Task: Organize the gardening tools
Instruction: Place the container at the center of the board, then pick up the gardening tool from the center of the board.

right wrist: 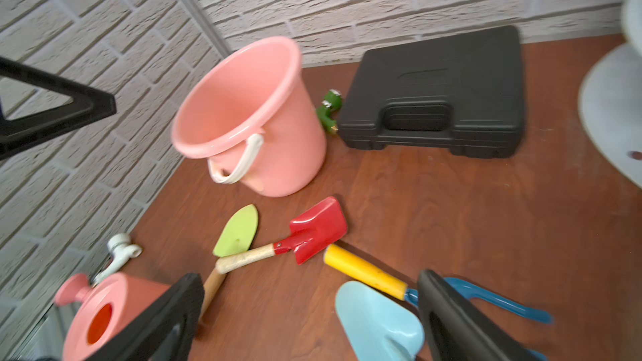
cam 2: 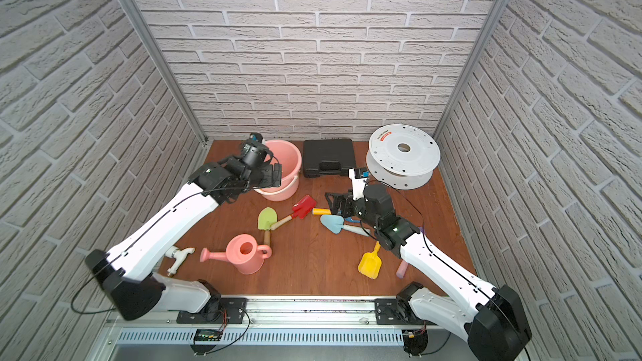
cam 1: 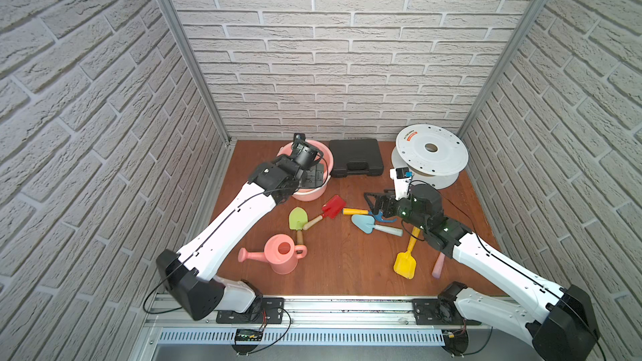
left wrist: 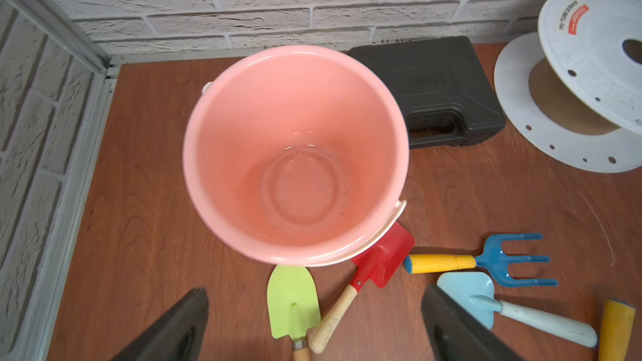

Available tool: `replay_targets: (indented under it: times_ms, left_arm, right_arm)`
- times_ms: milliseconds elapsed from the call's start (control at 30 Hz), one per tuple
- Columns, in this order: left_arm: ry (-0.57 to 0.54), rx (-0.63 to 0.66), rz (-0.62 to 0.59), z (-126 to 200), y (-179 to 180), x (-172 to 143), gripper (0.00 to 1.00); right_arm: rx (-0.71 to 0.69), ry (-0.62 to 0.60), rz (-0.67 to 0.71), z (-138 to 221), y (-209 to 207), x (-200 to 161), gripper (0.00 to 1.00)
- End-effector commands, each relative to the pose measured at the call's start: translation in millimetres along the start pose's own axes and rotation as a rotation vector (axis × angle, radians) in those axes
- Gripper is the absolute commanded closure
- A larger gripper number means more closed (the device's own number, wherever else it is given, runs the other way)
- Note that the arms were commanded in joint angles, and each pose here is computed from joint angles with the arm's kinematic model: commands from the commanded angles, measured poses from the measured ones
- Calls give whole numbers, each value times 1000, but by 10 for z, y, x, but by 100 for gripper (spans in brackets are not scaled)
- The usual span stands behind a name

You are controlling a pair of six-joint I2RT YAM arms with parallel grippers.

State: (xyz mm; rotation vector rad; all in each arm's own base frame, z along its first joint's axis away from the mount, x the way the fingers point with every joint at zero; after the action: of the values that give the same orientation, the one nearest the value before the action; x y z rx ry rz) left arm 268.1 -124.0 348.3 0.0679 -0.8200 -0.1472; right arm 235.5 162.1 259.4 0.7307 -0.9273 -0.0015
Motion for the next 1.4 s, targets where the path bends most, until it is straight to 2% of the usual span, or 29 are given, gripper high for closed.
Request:
replay_targets:
  times_ms: [0,167,267,400,500,633,767,867,1033,1167,1367]
  left_arm:
    - [-12,58,82,83,152,-182,2]
    - [15,77,118,196,377,-468,2]
    - [24,78,151,220,504,-625,2]
    - [6,69,194,261,646,-762,2]
    - [-9,73,210,297,744,-836,2]
    - [-24,57,213,343,781,-864,2]
    - [-51,45,208,418,796,-855,2]
    - [-73,45,206,477,811,-870,2]
    - [-92,27,212,539,814,-914,2]
    - [-113,39,206,632,846,-911,2]
    - [-210,84,194,964,956,-840,2]
  right_arm:
    - [154,31,235,-39,439,-69,1]
    - [330,203,473,-182,851,-458,0]
    - [405,314,558,-346,1068,-722,7]
    - [471,468,601,-612,1292,-1010,22]
    - [480,526,641,-772,1372,-1232,30]
    - [472,576,673,-958,1405,-1396,32]
    - [453,629,690,-1129,1411,-1516,38]
    - [441,641,701,-1225,1429,-1576,41]
    - [406,636,711,-1325,1412,-1628,78]
    - [419,592,689,-1288,1493,-1584,95]
    - [371,436,563,-1358,1726,-1385,97]
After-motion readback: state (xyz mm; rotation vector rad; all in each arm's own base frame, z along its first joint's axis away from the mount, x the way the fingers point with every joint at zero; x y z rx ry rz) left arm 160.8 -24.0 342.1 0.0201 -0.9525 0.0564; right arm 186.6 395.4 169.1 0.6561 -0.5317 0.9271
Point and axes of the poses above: each gripper's point midway between its finger pads, its own z axis back along the fingers, its own y axis along the line the jaws close on, x = y × z, the point moved 9 cm from there along z, back along the fingers, and after that the axes turned 13 degrees about -z, right-handed, at the moved point
